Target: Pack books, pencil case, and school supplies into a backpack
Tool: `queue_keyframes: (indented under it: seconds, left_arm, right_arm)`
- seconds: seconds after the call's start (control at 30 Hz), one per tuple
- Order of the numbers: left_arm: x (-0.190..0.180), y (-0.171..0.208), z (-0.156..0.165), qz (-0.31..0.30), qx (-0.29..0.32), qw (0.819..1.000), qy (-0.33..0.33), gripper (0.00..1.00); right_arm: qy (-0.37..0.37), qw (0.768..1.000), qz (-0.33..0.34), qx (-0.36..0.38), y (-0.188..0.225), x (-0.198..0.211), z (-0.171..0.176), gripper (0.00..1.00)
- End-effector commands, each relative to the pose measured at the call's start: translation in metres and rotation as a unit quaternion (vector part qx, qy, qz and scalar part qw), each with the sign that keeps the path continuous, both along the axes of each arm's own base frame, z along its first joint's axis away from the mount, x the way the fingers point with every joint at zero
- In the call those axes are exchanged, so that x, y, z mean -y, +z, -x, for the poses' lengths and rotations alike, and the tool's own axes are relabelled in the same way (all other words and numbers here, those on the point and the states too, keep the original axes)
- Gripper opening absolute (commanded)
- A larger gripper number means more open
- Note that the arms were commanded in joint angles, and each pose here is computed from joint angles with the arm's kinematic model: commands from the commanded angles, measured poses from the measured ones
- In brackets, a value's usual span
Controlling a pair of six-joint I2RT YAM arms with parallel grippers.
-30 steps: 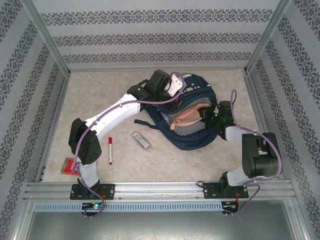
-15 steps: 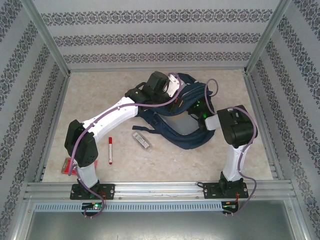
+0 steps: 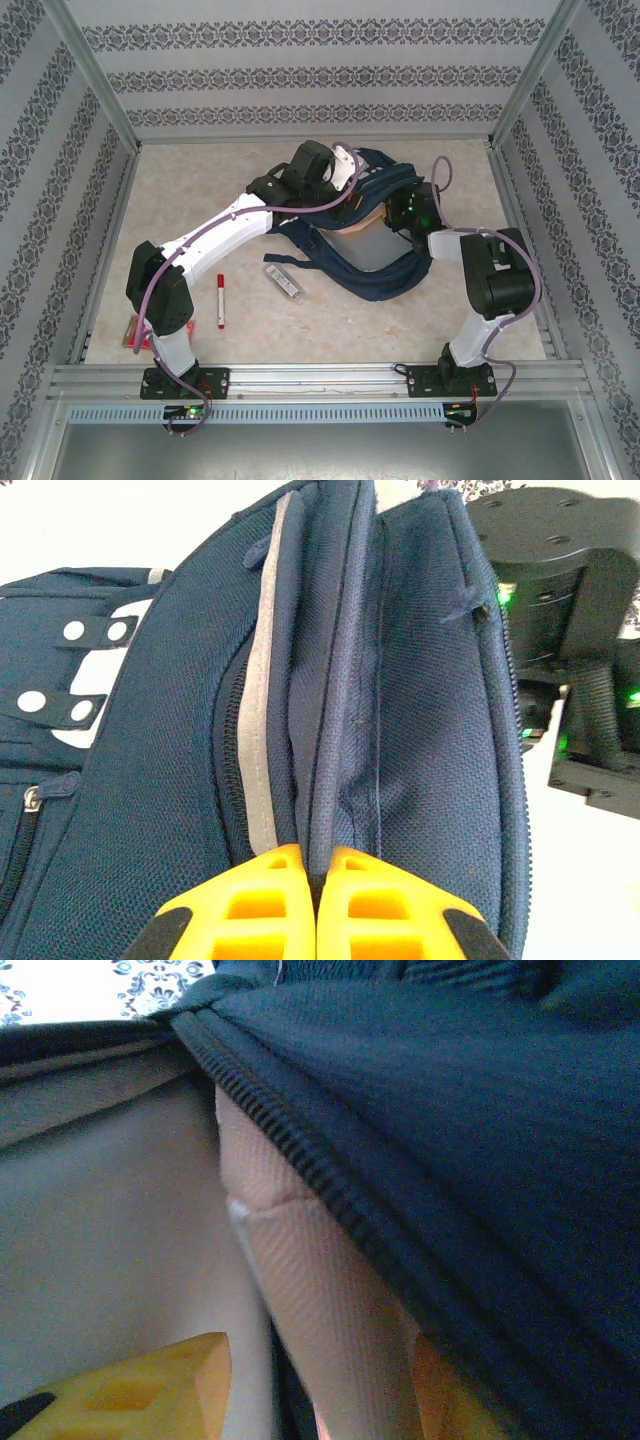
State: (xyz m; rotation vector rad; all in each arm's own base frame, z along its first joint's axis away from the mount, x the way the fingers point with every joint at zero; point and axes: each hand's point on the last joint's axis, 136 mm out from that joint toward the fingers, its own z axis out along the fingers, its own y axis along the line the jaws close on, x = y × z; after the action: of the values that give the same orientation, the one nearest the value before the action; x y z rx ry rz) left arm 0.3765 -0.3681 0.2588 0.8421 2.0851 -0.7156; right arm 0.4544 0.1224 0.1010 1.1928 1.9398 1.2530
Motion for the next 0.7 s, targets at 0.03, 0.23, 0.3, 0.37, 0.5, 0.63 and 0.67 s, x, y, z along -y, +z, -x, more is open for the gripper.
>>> queue_keyframes:
  seconds: [0.03, 0.23, 0.3, 0.37, 0.5, 0.63, 0.67]
  left_arm:
    - [-0.001, 0.063, -0.008, 0.067, 0.073, 0.995, 0.005, 0.00]
    - [0.000, 0.062, -0.008, 0.067, 0.072, 0.995, 0.004, 0.00]
    - [-0.001, 0.061, -0.008, 0.067, 0.071, 0.995, 0.005, 0.00]
    - [0.000, 0.059, -0.007, 0.067, 0.067, 0.995, 0.004, 0.00]
    - [0.001, 0.060, -0.007, 0.072, 0.064, 0.995, 0.004, 0.00]
    - [0.002, 0.063, -0.006, 0.075, 0.065, 0.995, 0.001, 0.00]
    - [0.002, 0.064, -0.006, 0.075, 0.065, 0.995, 0.001, 0.00]
  right_arm:
    - [0.036, 0.999, 0.012, -0.021, 0.000, 0.000, 0.026, 0.51]
    - [0.059, 0.997, 0.016, -0.049, -0.008, -0.004, 0.054, 0.51]
    - [0.063, 0.996, 0.018, -0.054, -0.012, -0.007, 0.061, 0.50]
    - [0.067, 0.996, 0.023, -0.057, -0.015, -0.010, 0.066, 0.50]
    - [0.072, 0.995, 0.027, -0.063, -0.024, -0.015, 0.063, 0.48]
    - [0.069, 0.995, 0.036, -0.063, -0.031, -0.018, 0.055, 0.49]
    - [0.070, 0.995, 0.036, -0.060, -0.032, -0.020, 0.053, 0.46]
